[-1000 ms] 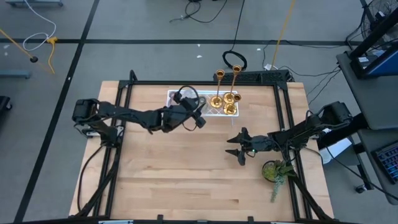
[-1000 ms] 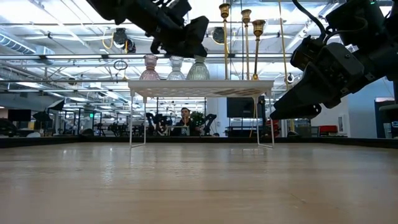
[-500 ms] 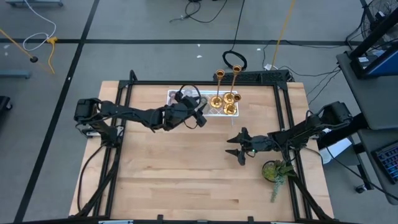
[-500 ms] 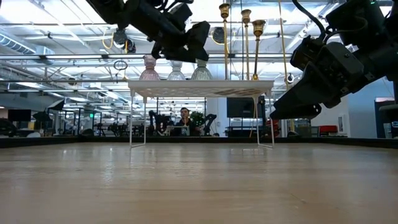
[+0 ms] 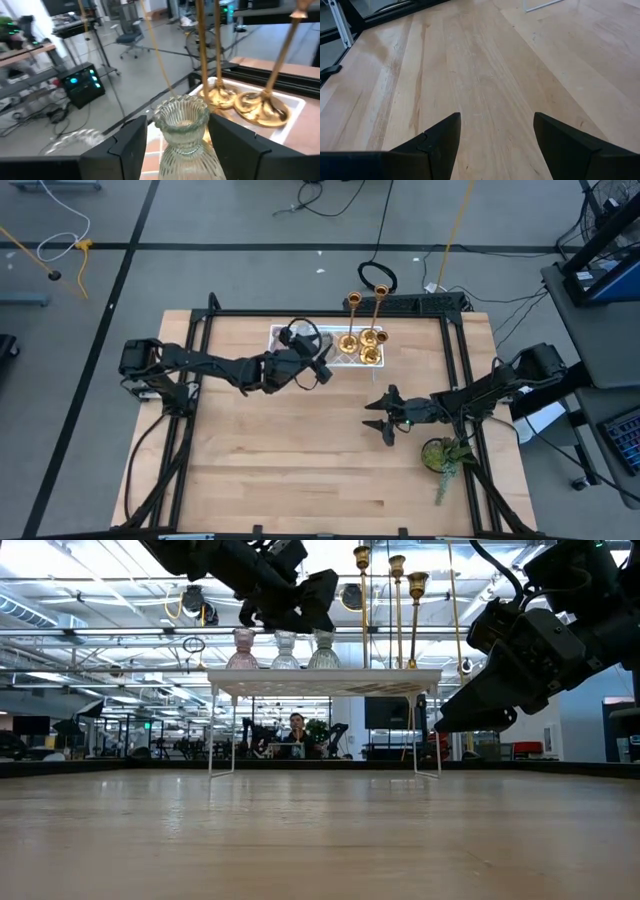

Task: Pick & Place candle stick holders
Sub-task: Put the green glass candle holder on the shelf, then return to Home Position

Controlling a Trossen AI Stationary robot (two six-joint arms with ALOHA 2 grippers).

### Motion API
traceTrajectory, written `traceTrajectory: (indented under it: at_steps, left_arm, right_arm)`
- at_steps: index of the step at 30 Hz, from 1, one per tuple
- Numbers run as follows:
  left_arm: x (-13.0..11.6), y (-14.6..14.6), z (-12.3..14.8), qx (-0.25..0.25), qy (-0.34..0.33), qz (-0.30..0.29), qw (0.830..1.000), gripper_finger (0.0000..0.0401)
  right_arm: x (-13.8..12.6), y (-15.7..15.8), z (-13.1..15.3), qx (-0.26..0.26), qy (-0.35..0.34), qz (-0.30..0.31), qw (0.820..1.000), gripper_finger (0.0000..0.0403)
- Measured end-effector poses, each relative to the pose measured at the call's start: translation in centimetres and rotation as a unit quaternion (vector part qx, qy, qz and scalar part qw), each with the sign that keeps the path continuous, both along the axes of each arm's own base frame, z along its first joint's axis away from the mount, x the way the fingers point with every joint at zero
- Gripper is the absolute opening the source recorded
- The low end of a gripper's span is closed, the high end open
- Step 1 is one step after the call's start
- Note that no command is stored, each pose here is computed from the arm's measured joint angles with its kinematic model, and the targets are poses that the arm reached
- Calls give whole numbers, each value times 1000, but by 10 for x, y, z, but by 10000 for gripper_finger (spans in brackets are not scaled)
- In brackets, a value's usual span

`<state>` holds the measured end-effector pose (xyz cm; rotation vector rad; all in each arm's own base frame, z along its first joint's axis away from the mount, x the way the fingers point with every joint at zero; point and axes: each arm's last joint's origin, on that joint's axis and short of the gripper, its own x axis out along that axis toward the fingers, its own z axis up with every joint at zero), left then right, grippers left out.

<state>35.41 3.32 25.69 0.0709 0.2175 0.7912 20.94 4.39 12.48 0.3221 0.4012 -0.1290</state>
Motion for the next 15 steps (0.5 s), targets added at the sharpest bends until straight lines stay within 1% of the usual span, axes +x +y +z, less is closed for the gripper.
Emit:
traceTrajectory:
  at_steps: [4,8,11,15]
  left_arm:
    - [0,-6,3,12,-15,30,999,216]
    - [0,-15,7,22,-24,25,999,216]
    - [0,-24,11,40,-28,28,998,216]
    - [-4,-39,18,70,-20,54,996,216]
  right_arm:
    - [0,0,0,0,0,0,1000,242]
    - [0,0,0,0,0,0,1000,242]
    - [0,0,0,0,0,0,1000,242]
    - [0,0,0,0,0,0,1000,242]
